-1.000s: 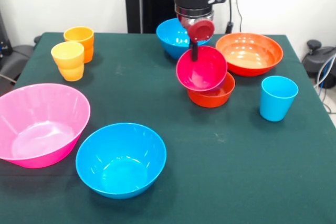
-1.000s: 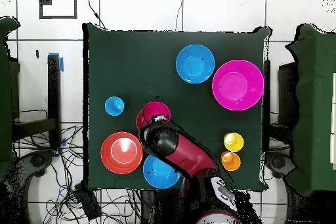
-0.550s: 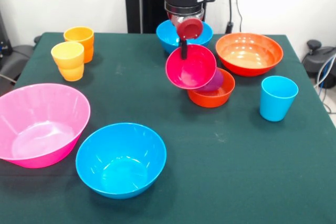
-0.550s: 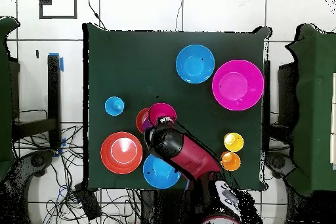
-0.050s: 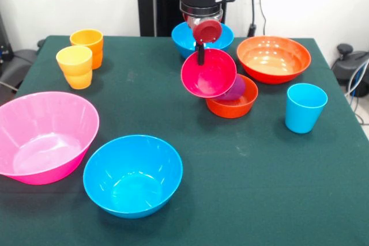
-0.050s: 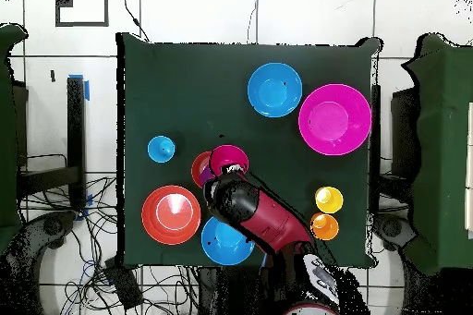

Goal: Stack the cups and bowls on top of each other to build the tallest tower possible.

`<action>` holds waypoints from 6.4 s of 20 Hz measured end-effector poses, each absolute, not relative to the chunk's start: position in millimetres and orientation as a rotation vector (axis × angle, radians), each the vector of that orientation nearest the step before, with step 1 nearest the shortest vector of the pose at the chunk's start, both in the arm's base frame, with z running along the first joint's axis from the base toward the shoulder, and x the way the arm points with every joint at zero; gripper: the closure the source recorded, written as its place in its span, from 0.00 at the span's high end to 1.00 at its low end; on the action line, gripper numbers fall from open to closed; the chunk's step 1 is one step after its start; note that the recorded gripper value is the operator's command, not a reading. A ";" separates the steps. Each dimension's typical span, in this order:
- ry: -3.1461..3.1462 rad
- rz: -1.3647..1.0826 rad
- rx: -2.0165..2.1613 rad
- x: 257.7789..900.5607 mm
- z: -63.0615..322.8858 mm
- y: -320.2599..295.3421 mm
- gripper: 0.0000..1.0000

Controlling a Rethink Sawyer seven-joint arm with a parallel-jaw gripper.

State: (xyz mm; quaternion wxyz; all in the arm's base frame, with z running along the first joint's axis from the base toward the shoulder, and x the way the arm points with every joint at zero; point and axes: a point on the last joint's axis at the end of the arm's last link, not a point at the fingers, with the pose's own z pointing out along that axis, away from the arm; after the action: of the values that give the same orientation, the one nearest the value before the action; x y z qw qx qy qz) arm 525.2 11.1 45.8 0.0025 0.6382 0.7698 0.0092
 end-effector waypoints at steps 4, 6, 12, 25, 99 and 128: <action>2.415 0.029 2.002 525.2 45.8 11.1 0.00; 2.415 0.029 2.002 525.2 45.8 11.1 0.00; 2.415 0.029 2.002 525.2 45.8 11.1 0.00; 2.434 -0.023 1.934 520.9 49.9 25.5 0.00; 2.395 0.043 2.179 517.9 69.1 128.6 0.00; 2.058 -0.063 2.147 622.1 1.1 90.9 0.00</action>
State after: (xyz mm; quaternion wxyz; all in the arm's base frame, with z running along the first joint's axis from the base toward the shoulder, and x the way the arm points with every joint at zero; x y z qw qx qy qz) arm 622.1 90.9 1.1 0.0834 0.7192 0.6895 -0.0212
